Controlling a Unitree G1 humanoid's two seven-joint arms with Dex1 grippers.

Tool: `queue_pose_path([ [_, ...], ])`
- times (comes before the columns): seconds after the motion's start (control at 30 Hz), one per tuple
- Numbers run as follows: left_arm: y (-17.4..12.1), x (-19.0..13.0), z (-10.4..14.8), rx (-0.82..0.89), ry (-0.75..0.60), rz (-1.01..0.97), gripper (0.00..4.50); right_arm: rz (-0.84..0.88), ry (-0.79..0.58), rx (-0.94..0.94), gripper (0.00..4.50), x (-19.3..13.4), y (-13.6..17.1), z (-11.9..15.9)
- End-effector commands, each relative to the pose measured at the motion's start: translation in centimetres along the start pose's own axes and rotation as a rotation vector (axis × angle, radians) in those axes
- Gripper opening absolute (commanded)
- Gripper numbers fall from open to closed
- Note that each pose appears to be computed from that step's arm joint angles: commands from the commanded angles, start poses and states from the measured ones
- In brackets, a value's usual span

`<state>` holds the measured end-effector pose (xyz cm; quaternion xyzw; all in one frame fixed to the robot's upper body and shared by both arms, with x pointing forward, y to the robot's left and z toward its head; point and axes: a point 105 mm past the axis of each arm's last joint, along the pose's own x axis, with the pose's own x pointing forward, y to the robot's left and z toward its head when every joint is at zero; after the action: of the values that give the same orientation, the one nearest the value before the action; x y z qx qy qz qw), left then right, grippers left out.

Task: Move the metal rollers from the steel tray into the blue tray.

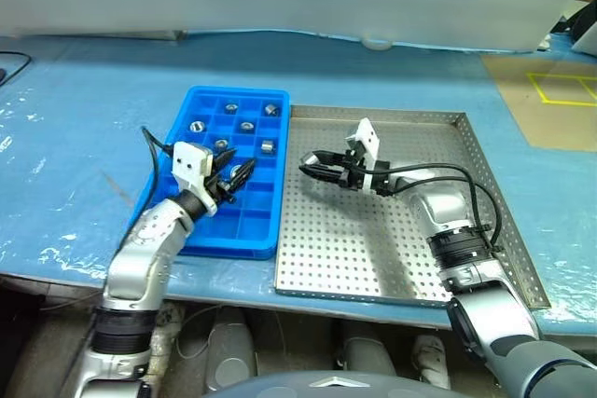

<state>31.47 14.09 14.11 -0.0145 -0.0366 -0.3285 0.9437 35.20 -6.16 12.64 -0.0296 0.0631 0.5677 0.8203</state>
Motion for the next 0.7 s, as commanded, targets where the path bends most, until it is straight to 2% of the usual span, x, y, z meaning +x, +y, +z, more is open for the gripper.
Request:
queue_pose_path([
  [0.03, -0.8, -1.3, 1.9, 0.056, -0.032, -0.123, 2.70, 0.082, -0.040, -0.083, 1.62, 1.6, 1.2, 2.3],
  [0.3, -1.8, -3.8, 2.7, 0.119, 0.043, -0.228, 2.70, 0.210, -0.018, -0.123, 1.62, 3.3, 2.7, 2.8],
  [0.7, -2.2, -8.0, 1.5, 0.145, 0.128, -0.084, 2.70, 0.400, 0.094, -0.217, 1.62, 6.8, 4.7, 2.4],
])
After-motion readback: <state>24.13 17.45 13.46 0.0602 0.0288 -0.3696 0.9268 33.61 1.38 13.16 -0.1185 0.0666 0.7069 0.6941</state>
